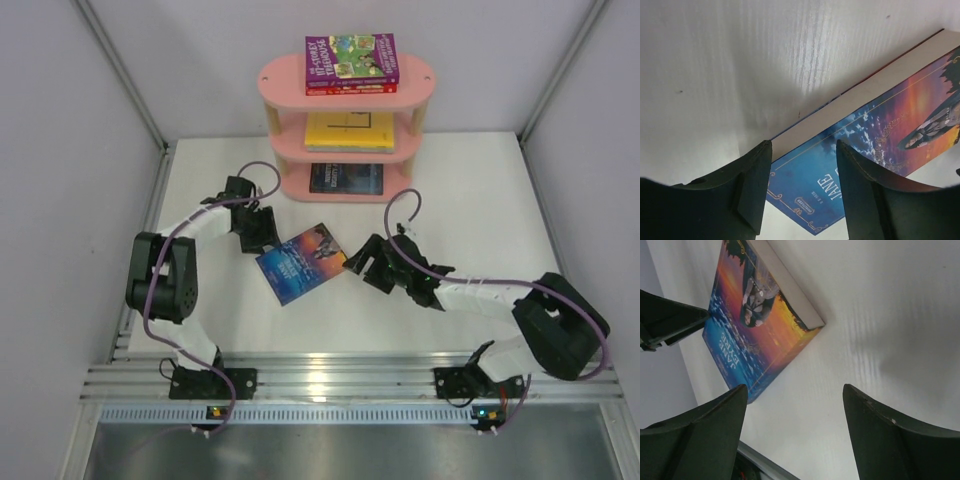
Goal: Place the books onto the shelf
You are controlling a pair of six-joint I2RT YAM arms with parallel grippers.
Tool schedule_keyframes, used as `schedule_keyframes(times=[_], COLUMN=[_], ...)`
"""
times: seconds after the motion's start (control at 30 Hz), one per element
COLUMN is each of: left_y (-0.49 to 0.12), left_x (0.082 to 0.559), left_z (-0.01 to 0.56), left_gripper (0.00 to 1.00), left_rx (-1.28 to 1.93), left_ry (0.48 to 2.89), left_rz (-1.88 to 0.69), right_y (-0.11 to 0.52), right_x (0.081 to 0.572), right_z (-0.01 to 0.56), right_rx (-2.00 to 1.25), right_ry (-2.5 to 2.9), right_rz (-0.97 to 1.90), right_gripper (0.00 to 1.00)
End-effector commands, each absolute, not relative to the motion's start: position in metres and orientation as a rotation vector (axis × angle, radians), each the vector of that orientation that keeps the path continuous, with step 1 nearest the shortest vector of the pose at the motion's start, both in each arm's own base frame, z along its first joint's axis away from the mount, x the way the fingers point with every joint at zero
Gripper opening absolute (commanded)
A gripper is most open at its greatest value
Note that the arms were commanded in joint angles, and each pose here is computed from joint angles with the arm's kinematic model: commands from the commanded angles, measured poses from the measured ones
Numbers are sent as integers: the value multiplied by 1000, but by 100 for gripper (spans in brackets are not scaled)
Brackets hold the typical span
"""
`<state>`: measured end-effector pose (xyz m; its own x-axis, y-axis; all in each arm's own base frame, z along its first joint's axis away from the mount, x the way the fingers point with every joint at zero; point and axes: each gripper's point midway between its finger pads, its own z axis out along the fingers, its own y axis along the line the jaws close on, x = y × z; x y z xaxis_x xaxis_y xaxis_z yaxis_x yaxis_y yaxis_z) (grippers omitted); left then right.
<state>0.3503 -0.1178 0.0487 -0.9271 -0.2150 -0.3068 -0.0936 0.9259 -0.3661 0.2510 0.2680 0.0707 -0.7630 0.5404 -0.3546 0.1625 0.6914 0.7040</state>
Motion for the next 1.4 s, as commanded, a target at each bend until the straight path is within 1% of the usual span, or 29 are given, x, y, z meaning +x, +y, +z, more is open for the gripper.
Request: schedule_keyframes(times=[0.0, 0.1, 0.13, 0.17, 0.23, 0.3, 0.33, 0.4, 0.53, 0.57, 0.63, 0.73, 0.87, 0.93, 1.0, 1.03, 1.07, 1.13, 1.37], left_y=[-140, -158, -163, -177, -182, -197, -198, -202, -204, -204, -210, -208, -200, -200, -197, -198, -194, -191, -173], left_x=[355, 338, 325, 319, 302, 294, 284, 280, 291, 293, 302, 306, 302, 296, 296, 290, 292, 289, 288], left_z=[52, 40, 36, 38, 32, 46, 44, 56, 70, 62, 63, 43, 19, 6, 1, -3, -4, -8, -23], left_gripper=[58, 56, 55, 55, 54, 54, 54, 54, 60, 61, 61, 60, 59, 51, 40, 30, 27, 23, 17], left_rx=[-115, -142, -160, -179, -230, -284, -303, -316, -262, -245, -194, -155, -127, -124, -156, -174, -226, -276, -334], left_ry=[2701, 2731, 2752, 2746, 2763, 2724, 2734, 2701, 2659, 2683, 2678, 2726, 2787, 2831, 2843, 2863, 2858, 2870, 2940], left_rz=[-592, -654, -675, -714, -706, -787, -800, -820, -821, -797, -812, -774, -702, -712, -736, -787, -817, -879, -851], right_y=[305, 315, 322, 320, 321, 312, 307, 295, 279, 277, 271, 266, 265, 267, 270, 271, 272, 271, 281], right_x=[272, 280, 288, 290, 300, 304, 304, 306, 288, 283, 272, 260, 256, 254, 254, 253, 253, 254, 254], right_z=[104, 87, 92, 72, 69, 62, 59, 59, 57, 63, 61, 65, 66, 63, 63, 62, 62, 58, 36], right_rx=[488, 453, 425, 432, 430, 444, 432, 426, 320, 306, 296, 292, 291, 302, 314, 330, 341, 406, 485], right_ry=[2233, 2249, 2245, 2307, 2310, 2321, 2327, 2330, 2383, 2385, 2408, 2413, 2402, 2403, 2395, 2399, 2394, 2393, 2393], right_rz=[1083, 1073, 1068, 1008, 981, 953, 931, 915, 865, 869, 876, 895, 916, 936, 951, 956, 959, 944, 1006], right_gripper=[76, 72, 71, 71, 71, 71, 71, 71, 72, 72, 74, 77, 79, 79, 80, 80, 81, 82, 85])
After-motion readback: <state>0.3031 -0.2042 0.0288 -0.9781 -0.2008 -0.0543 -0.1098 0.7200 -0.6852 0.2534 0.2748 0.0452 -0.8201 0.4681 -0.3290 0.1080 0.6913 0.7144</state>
